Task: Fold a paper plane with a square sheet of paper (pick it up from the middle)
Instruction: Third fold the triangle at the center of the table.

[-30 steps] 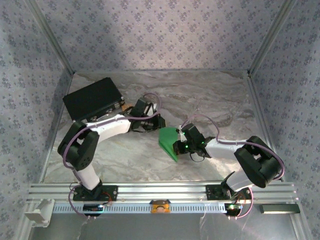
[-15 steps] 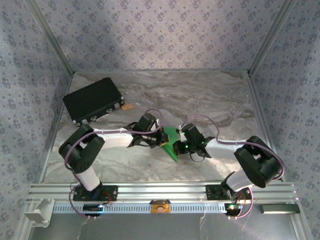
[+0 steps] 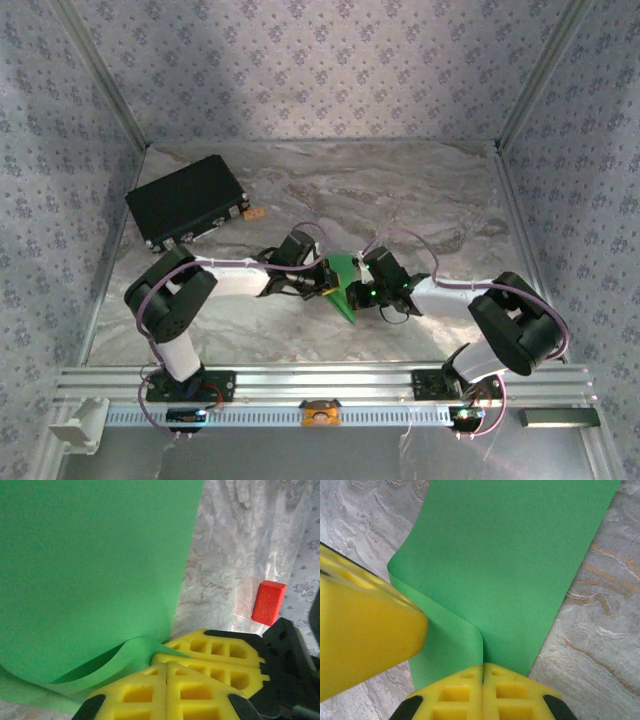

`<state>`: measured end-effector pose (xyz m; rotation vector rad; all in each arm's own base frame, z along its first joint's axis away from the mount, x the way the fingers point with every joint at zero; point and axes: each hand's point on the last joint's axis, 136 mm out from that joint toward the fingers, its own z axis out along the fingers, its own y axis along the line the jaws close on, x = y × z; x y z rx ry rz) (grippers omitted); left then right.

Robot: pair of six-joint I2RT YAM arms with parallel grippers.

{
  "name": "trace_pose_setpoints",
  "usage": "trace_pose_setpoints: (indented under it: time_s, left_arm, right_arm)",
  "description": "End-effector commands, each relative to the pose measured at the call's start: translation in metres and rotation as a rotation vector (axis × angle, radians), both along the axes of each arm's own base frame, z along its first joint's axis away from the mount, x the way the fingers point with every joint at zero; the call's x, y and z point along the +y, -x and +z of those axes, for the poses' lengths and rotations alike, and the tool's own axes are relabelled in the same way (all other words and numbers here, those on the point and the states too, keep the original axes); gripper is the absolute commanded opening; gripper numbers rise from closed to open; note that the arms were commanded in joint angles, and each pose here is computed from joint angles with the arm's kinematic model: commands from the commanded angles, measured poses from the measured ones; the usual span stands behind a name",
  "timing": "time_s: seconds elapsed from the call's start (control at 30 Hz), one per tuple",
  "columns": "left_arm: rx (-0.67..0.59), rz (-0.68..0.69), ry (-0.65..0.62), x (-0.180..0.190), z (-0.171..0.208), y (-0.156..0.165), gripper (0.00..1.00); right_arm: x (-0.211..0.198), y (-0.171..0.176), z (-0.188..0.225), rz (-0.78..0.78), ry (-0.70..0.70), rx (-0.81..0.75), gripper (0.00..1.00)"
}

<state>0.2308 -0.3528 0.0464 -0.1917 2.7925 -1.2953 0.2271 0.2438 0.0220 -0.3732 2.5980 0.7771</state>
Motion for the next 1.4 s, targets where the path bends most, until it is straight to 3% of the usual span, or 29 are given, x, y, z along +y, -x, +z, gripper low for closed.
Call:
trace_pose_setpoints:
  time_s: [0.0, 0.7, 0.87, 1.07, 1.13, 1.2, 1.37]
  left_arm:
    - [0.026, -0.028, -0.04, 0.001, -0.013, 0.007, 0.0]
    - [0.036, -0.032, -0.163, 0.028, -0.045, 0.021, 0.0]
    - [0.031, -0.025, -0.157, 0.028, -0.048, 0.019, 0.0]
    - [0.028, -0.02, -0.184, 0.034, -0.05, 0.02, 0.0]
    - [0.025, -0.019, -0.183, 0.034, -0.049, 0.02, 0.0]
    - [0.018, -0.02, -0.179, 0.032, -0.047, 0.019, 0.0]
    - [0.013, -0.017, -0.178, 0.032, -0.047, 0.018, 0.0]
  right_arm:
    - [0.001, 0.0, -0.001, -0.009, 0.01, 0.019, 0.0]
    - [0.004, 0.001, 0.002, 0.001, -0.006, 0.023, 0.0]
    - [0.008, -0.001, 0.009, 0.0, -0.026, 0.024, 0.1]
    - [-0.007, -0.01, 0.043, -0.054, -0.046, -0.022, 0.42]
    - [-0.006, -0.006, 0.053, -0.04, -0.093, -0.003, 0.45]
    - [0.001, 0.001, 0.06, -0.012, -0.144, 0.037, 0.41]
    - [0.024, 0.024, 0.056, 0.066, -0.195, 0.125, 0.15]
